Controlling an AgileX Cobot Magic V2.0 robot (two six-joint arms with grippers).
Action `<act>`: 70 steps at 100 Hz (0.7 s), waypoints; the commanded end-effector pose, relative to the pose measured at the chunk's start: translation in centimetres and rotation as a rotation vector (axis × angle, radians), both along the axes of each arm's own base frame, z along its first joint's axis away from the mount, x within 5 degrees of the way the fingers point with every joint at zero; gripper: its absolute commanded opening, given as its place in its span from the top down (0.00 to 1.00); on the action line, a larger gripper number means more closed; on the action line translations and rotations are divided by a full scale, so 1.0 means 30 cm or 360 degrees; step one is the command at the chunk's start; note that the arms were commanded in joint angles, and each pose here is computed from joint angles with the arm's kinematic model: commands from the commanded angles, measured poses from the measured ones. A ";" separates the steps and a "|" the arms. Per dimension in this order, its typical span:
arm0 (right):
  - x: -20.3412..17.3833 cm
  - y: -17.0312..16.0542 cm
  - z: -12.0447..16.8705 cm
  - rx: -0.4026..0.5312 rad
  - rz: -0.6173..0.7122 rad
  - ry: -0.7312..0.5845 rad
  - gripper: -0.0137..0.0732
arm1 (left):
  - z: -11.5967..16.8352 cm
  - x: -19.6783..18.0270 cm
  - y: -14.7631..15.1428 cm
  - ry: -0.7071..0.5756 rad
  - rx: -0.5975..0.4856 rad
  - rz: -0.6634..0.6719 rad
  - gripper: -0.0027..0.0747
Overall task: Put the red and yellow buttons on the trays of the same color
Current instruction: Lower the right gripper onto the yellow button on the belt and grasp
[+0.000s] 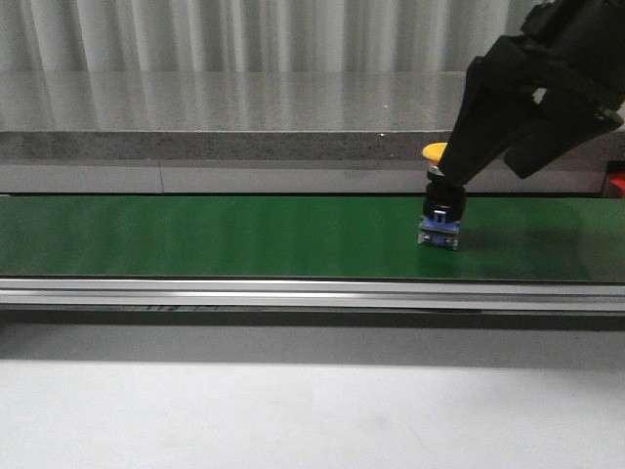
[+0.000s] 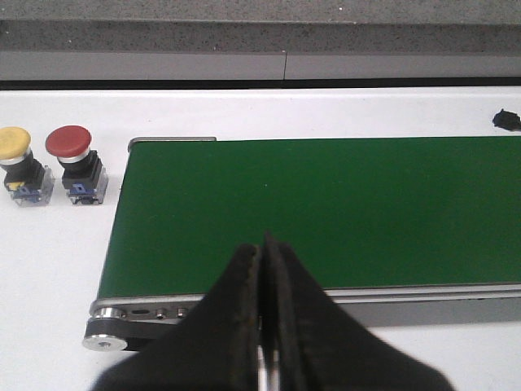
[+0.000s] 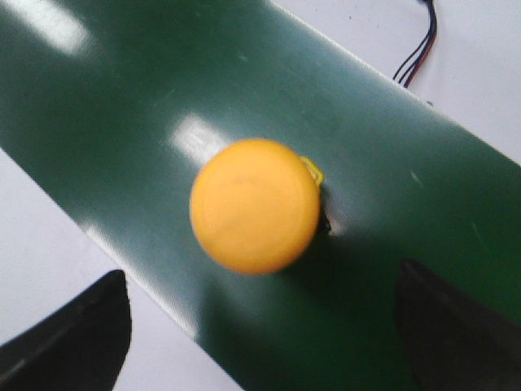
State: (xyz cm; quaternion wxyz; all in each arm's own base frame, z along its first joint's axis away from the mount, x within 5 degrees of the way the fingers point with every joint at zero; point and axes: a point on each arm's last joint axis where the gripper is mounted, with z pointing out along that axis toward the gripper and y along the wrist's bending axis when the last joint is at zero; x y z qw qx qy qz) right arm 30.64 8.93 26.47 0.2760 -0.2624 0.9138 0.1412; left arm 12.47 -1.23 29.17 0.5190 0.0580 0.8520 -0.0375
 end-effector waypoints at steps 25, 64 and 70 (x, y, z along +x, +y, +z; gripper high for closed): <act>0.062 0.018 0.009 0.0030 -0.0086 -0.0197 0.38 | 0.045 0.012 -0.001 -0.0136 -0.0049 0.0025 0.99; 0.058 0.016 0.011 0.0067 -0.0142 -0.0157 0.70 | 0.045 0.012 -0.001 -0.0136 -0.0049 0.0025 0.99; 0.053 -0.004 0.034 0.0111 -0.0226 -0.0155 0.70 | 0.045 0.012 -0.001 -0.0136 -0.0049 0.0025 0.99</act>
